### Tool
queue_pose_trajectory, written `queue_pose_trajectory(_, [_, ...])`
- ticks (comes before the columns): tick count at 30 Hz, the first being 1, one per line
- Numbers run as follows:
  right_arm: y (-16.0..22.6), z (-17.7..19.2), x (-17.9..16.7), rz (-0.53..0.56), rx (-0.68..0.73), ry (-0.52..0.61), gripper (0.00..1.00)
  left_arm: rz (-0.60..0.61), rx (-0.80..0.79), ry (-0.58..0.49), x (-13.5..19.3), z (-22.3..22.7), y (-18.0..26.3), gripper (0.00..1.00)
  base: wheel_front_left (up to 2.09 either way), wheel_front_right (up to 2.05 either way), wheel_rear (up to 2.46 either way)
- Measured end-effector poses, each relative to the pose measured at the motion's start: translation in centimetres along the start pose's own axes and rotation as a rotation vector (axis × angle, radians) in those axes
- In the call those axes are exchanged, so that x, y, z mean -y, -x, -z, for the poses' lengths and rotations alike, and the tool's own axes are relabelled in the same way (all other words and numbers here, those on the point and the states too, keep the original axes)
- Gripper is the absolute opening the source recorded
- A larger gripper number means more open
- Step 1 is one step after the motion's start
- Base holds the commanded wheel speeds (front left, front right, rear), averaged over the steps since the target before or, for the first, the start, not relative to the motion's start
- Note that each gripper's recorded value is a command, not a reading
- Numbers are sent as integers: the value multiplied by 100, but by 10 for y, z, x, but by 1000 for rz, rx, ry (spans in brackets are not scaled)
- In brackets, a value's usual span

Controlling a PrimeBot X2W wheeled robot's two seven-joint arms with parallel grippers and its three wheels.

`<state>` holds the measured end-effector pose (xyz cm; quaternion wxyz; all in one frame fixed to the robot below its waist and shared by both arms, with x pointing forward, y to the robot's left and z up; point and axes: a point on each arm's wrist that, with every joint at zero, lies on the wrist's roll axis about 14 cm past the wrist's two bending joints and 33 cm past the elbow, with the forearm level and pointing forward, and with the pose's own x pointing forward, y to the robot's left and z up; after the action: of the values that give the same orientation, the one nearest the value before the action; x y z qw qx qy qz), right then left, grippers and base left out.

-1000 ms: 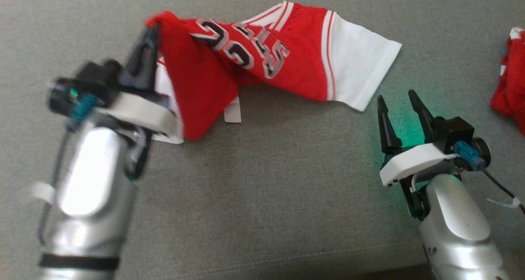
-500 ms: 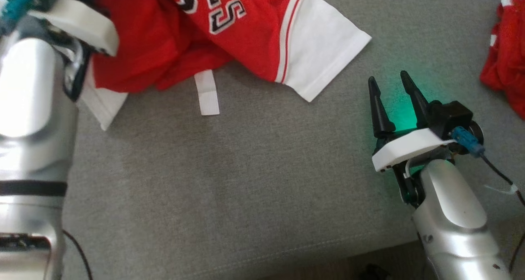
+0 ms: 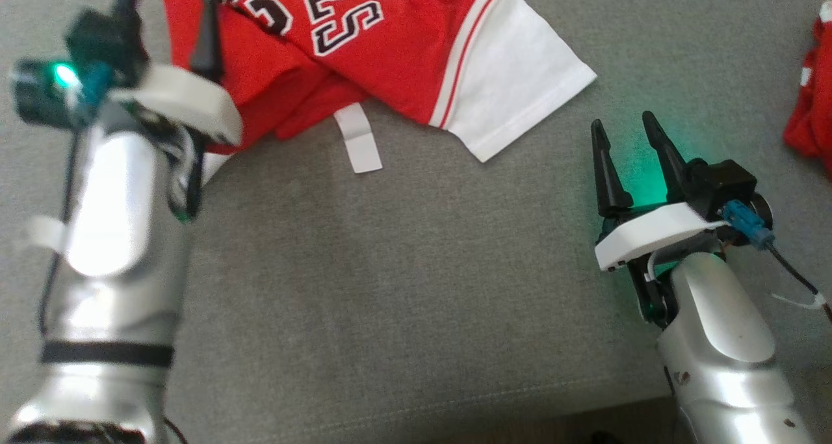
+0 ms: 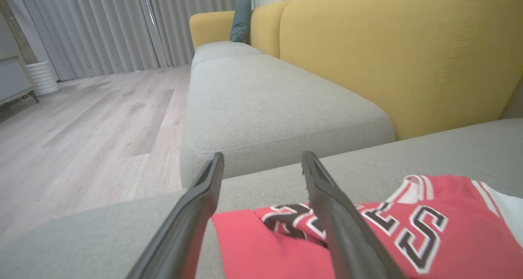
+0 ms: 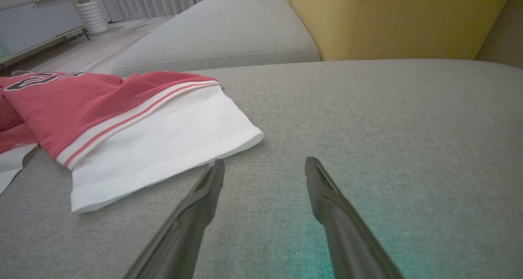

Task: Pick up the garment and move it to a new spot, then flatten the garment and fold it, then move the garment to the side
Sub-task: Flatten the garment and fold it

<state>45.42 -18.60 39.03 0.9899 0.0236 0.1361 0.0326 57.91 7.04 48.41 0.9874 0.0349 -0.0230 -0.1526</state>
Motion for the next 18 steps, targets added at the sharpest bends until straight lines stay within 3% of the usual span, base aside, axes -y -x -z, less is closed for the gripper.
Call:
queue_pose_trajectory(6, [-3,-10,-11,-28,24,2,100,23,-14,97,27,5,33,100,0,0,0])
queue_pose_trajectory(12, [-2,-12,-14,-35,29,5,100,145,-134,156,74,43,73,100,0,0,0])
queue_pose_trajectory(18, [2,-8,-7,-18,18,9,100,226,-208,190,105,65,84,100,0,0,0])
